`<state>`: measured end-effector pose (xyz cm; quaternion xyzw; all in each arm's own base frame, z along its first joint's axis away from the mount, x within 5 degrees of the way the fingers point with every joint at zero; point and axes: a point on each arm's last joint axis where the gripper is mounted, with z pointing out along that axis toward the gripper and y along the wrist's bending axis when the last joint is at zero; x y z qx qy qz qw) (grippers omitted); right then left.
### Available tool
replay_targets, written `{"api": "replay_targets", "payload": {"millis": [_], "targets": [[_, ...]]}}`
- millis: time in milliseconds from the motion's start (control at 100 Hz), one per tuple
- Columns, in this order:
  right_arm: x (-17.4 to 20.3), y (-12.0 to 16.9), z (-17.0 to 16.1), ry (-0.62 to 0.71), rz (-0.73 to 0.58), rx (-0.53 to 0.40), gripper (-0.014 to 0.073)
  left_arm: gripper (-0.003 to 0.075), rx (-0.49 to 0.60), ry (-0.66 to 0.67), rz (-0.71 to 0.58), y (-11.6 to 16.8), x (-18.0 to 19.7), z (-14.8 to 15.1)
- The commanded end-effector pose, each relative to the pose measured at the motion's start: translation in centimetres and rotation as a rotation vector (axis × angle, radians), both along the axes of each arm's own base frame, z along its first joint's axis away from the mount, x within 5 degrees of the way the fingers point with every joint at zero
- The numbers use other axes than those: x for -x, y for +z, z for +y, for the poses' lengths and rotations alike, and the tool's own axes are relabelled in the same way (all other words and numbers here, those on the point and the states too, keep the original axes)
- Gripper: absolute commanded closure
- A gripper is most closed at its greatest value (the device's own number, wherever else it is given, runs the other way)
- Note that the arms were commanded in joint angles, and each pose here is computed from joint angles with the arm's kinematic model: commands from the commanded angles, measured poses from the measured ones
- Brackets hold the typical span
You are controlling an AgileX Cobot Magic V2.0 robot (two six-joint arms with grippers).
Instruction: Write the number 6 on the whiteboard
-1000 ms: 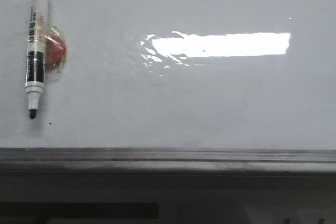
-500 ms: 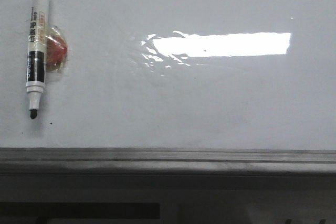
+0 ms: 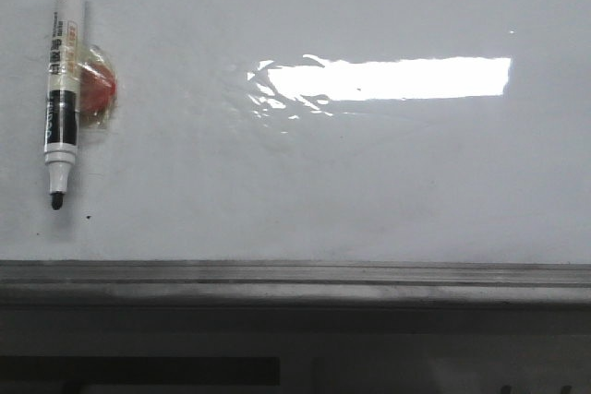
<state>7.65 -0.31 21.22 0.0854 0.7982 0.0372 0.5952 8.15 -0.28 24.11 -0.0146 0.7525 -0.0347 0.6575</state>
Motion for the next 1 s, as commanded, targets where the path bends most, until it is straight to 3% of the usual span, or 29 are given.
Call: {"api": "replay_targets", "payload": {"millis": [0,170,380,600,740,990], "targets": [[-0.4,1.9,-0.2,-0.018,-0.109,0.004,0.0666,0.0370,0.022,0.011,-0.126,1.7,-0.5,0.1],[-0.4,1.9,-0.1,-0.022,-0.112,-0.041,0.0666,0.0372,0.025,-0.085,-0.119,1.7,-0.7,-0.8],[-0.4,2.0,-0.1,-0.023,-0.114,-0.040,0.0666,0.0372,-0.003,-0.362,-0.096,1.4,-0.7,-3.4],[-0.4,2.0,-0.1,-0.023,-0.114,-0.040,0.0666,0.0351,0.091,-0.597,-0.062,1.4,-0.7,-6.3],[-0.4,2.0,-0.1,-0.023,-0.114,-0.040,0.0666,0.0268,0.167,-0.629,-0.011,0.9,-1.4,-7.7],[-0.4,2.0,-0.1,-0.023,-0.114,-0.040,0.0666,0.0264,0.180,-0.648,0.054,-0.1,-2.6,-9.7]]}}
